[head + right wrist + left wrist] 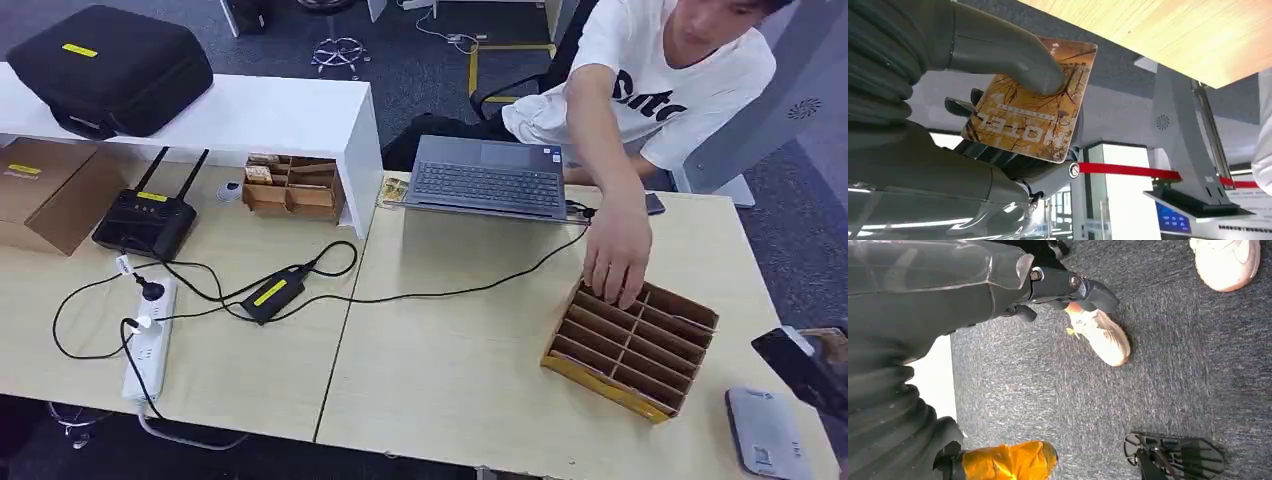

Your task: Pass the card to the sensor for recognition and then transmit it.

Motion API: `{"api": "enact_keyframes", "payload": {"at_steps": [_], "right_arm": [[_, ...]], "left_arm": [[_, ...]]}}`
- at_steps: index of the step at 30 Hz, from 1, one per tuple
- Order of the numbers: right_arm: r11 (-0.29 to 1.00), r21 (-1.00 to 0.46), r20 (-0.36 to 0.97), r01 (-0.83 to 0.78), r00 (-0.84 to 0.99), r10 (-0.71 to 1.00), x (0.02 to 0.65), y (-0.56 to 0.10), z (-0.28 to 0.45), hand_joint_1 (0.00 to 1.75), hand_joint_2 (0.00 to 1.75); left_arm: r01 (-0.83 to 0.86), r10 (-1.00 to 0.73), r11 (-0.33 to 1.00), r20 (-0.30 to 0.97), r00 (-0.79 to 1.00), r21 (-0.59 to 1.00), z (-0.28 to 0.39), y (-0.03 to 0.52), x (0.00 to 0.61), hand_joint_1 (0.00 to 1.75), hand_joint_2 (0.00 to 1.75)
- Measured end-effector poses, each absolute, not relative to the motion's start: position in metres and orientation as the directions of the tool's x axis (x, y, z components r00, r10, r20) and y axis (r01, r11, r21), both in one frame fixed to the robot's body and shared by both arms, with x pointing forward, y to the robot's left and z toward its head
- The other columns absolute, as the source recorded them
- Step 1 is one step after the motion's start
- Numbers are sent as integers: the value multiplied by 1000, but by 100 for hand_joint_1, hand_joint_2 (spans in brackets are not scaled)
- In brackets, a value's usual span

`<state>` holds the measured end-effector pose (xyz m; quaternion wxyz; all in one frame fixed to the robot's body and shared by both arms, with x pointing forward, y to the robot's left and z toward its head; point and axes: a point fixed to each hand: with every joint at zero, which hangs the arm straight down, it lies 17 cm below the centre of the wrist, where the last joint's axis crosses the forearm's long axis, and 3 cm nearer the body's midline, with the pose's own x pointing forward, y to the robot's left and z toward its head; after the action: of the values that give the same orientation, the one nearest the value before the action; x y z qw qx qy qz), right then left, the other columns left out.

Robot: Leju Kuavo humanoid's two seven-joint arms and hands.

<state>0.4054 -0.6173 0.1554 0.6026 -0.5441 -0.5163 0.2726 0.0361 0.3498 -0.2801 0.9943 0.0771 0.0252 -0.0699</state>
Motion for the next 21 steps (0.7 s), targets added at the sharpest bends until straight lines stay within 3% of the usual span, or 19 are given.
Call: {"api": "enact_keyframes", "payload": {"at_steps": [9, 21], "right_arm": [[337, -932, 362, 132, 336, 870, 386, -637, 157, 175, 175], [327, -944, 284, -38, 410, 867, 365, -659, 158, 175, 175]], "left_arm": [[107, -98, 983, -63, 993, 149, -280, 351, 33, 0, 175], [69, -60, 986, -65, 996, 154, -280, 354, 29, 0, 175]]}}
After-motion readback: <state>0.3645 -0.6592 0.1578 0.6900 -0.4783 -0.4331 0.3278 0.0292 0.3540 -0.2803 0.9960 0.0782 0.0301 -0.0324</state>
